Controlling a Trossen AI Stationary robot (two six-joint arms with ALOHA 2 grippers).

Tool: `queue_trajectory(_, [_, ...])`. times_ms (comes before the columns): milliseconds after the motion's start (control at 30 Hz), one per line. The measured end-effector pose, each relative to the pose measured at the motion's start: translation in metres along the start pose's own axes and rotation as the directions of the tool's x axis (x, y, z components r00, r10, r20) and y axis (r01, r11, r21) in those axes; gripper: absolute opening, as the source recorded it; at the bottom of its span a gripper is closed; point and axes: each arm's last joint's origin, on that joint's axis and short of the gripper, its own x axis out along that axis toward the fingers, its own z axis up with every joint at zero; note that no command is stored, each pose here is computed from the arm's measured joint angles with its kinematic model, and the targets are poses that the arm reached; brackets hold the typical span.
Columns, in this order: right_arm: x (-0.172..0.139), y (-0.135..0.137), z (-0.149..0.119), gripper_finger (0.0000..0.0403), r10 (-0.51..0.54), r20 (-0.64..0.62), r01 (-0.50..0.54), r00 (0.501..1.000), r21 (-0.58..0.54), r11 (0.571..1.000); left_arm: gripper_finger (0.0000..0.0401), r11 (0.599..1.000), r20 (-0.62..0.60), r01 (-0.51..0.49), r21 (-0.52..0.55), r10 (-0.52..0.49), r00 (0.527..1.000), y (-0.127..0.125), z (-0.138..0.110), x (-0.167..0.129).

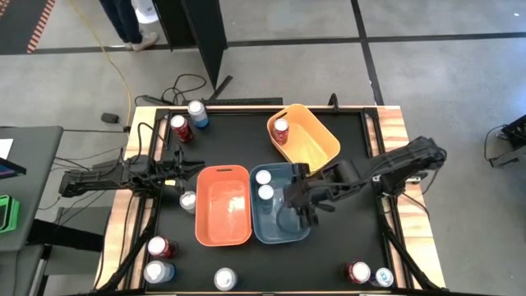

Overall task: Sort soda cans
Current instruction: Put the left blue soda can into the blue bin

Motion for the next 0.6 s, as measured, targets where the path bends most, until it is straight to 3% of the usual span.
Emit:
queue_trajectory(200, [0.028,-0.031,-0.026,0.0225,-0.037,-0.014,0.038,0.999,0.075,0.996,0.0058,1.000,0.000,0.000,-0.003,0.000,1.000,0.000,0.000,0.000])
queue_trajectory(600, [0.090,-0.075,-0.037,0.0225,0.029,-0.090,-0.019,0.995,0.114,0.993,0.0058,1.000,-0.001,-0.006,-0.009,0.006,1.000,0.000,0.000,0.000])
